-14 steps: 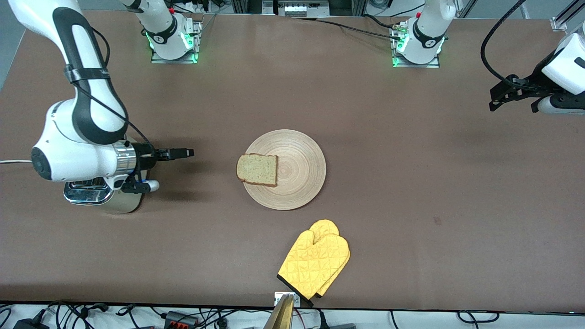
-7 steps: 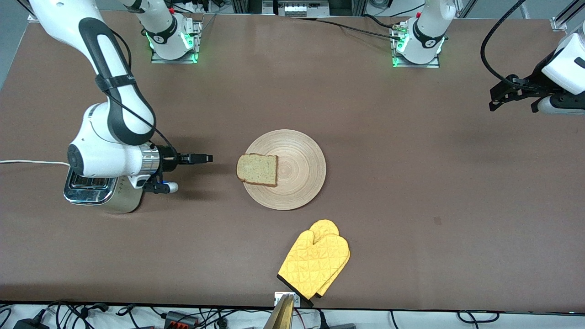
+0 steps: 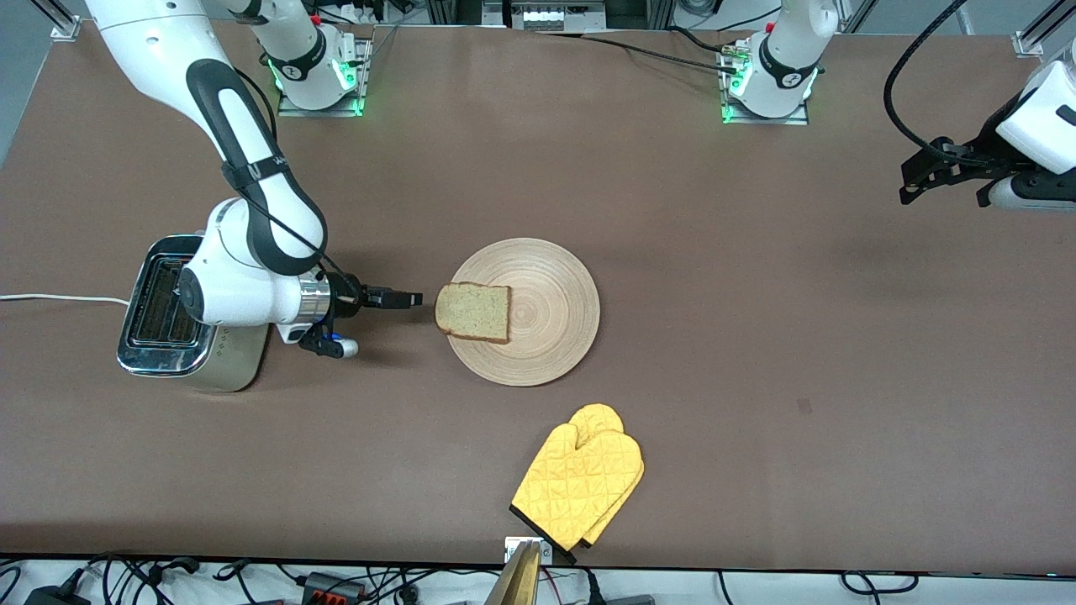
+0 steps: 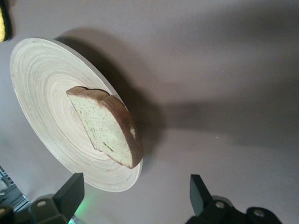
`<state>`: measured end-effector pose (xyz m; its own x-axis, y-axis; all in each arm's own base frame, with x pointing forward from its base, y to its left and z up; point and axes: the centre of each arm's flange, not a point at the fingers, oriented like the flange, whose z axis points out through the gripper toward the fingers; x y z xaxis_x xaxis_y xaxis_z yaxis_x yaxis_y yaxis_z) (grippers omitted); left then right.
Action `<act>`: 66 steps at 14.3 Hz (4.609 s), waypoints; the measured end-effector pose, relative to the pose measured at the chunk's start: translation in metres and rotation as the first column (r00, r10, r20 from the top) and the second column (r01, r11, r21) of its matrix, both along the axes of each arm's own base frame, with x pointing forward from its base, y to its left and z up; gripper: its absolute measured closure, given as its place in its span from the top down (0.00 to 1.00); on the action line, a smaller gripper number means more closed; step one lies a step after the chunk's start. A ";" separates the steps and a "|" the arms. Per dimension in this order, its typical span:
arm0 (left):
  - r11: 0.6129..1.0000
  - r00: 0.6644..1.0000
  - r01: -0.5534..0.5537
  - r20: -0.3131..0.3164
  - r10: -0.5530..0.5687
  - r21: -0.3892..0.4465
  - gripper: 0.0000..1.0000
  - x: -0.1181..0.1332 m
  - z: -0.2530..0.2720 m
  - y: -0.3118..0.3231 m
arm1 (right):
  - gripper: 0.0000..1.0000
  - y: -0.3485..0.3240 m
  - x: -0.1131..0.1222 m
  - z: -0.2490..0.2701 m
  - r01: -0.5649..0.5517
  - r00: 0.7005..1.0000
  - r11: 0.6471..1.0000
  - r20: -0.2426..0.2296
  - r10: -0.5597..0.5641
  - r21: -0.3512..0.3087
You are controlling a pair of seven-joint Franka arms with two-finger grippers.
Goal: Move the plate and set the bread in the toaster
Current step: 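Reach the right gripper toward the bread slice on the plate, then close the right gripper on the bread slice crust, then lift the bread slice with the right gripper over the toaster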
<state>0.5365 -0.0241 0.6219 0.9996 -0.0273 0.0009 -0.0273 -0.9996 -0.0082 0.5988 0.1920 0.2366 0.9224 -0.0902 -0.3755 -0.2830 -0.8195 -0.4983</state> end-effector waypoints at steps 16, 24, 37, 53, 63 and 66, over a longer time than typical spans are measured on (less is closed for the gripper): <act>1.000 1.000 0.000 0.002 0.000 -0.002 1.00 0.009 -0.001 0.000 | 0.96 0.037 -0.016 -0.043 0.102 0.995 0.994 0.014 -0.101 -0.029; 1.000 1.000 0.000 0.003 0.000 -0.002 1.00 0.009 -0.001 0.001 | 0.85 0.036 -0.012 -0.041 0.152 0.988 0.988 0.014 -0.152 -0.003; 1.000 1.000 -0.002 0.003 0.002 -0.002 1.00 0.009 -0.001 0.001 | 0.51 0.036 -0.012 -0.044 0.187 0.982 0.982 0.001 -0.187 0.014; 1.000 1.000 -0.002 0.003 0.002 -0.002 1.00 0.009 -0.001 0.001 | 0.39 0.034 -0.010 -0.044 0.197 0.980 0.980 0.014 -0.197 0.012; 1.000 1.000 -0.002 0.003 0.002 -0.002 1.00 0.009 -0.001 0.001 | 0.10 0.046 -0.012 -0.043 0.260 0.966 0.965 -0.001 -0.260 0.041; 1.000 1.000 -0.002 0.003 0.002 -0.002 1.00 0.009 -0.001 0.001 | 0.10 0.042 -0.002 -0.031 0.268 0.962 0.962 0.034 -0.269 0.046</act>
